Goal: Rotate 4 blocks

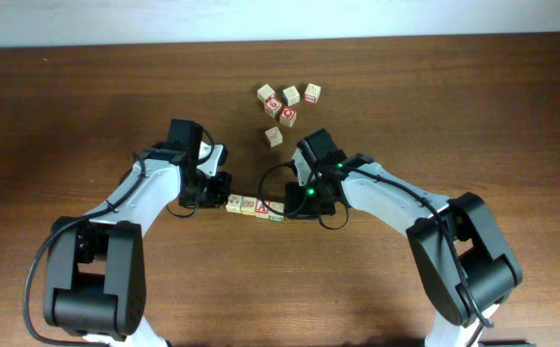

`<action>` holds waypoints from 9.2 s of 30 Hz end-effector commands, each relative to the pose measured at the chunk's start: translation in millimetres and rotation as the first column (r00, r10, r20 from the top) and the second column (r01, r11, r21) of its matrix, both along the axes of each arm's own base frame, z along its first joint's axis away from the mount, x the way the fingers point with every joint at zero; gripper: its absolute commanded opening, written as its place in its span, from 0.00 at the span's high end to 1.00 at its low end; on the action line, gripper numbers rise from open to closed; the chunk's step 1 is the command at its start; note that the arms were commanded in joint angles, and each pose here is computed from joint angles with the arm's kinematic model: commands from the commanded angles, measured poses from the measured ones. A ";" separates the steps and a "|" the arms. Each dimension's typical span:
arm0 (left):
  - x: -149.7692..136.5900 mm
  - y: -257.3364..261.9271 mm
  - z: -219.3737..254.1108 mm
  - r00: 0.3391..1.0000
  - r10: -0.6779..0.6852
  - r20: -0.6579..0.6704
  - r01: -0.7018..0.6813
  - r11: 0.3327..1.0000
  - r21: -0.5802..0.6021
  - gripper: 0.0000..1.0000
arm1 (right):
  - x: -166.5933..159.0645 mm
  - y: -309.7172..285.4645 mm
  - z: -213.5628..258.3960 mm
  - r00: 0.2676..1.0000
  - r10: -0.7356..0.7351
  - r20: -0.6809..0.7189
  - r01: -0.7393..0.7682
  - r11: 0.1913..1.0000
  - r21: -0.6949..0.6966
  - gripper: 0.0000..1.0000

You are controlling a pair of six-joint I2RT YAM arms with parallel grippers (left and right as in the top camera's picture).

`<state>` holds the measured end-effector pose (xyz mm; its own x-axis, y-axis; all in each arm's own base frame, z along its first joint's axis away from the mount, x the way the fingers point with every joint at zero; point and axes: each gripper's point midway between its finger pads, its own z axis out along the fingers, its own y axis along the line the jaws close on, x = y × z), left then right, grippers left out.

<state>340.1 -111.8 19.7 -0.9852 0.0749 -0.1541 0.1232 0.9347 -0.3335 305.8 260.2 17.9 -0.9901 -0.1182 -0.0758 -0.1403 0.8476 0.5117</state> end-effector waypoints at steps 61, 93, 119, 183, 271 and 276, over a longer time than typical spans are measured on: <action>0.4 -21.4 17.5 0.997 -0.080 0.008 0.080 0.996 -0.048 1.00 | 9.0 -47.6 1.6 0.994 -0.062 -0.089 0.066 0.997 0.035 0.96; -18.4 -31.3 -5.9 0.990 -0.124 -0.064 0.097 0.939 -0.329 1.00 | 4.6 -36.2 -11.7 0.990 -0.109 -0.095 0.112 0.993 0.030 0.96; -18.5 -31.8 -5.6 0.990 -0.125 -0.065 0.097 0.938 -0.332 1.00 | 17.8 19.2 63.9 0.993 0.058 0.103 -0.076 0.980 0.186 0.96; 4.5 4.0 -11.6 0.997 0.033 -0.071 -0.049 0.971 -0.234 1.00 | 24.5 83.9 106.6 0.927 0.148 0.346 -0.194 0.976 0.103 0.88; 62.7 91.3 200.2 0.876 0.145 0.461 -0.188 0.981 0.047 0.01 | -80.8 -242.3 310.4 0.089 -0.066 0.994 0.426 0.905 0.022 0.01; 62.7 91.3 200.2 0.876 0.145 0.461 -0.188 0.981 0.047 0.01 | -74.3 -240.1 225.2 -0.054 -0.062 0.997 0.394 0.916 0.078 0.01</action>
<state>401.7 -22.4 212.9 -0.8198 -0.0472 -0.5707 0.0809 0.9771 -0.1970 230.0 17.4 267.0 0.0577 -0.0654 -0.9962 -0.1109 0.9913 -0.0715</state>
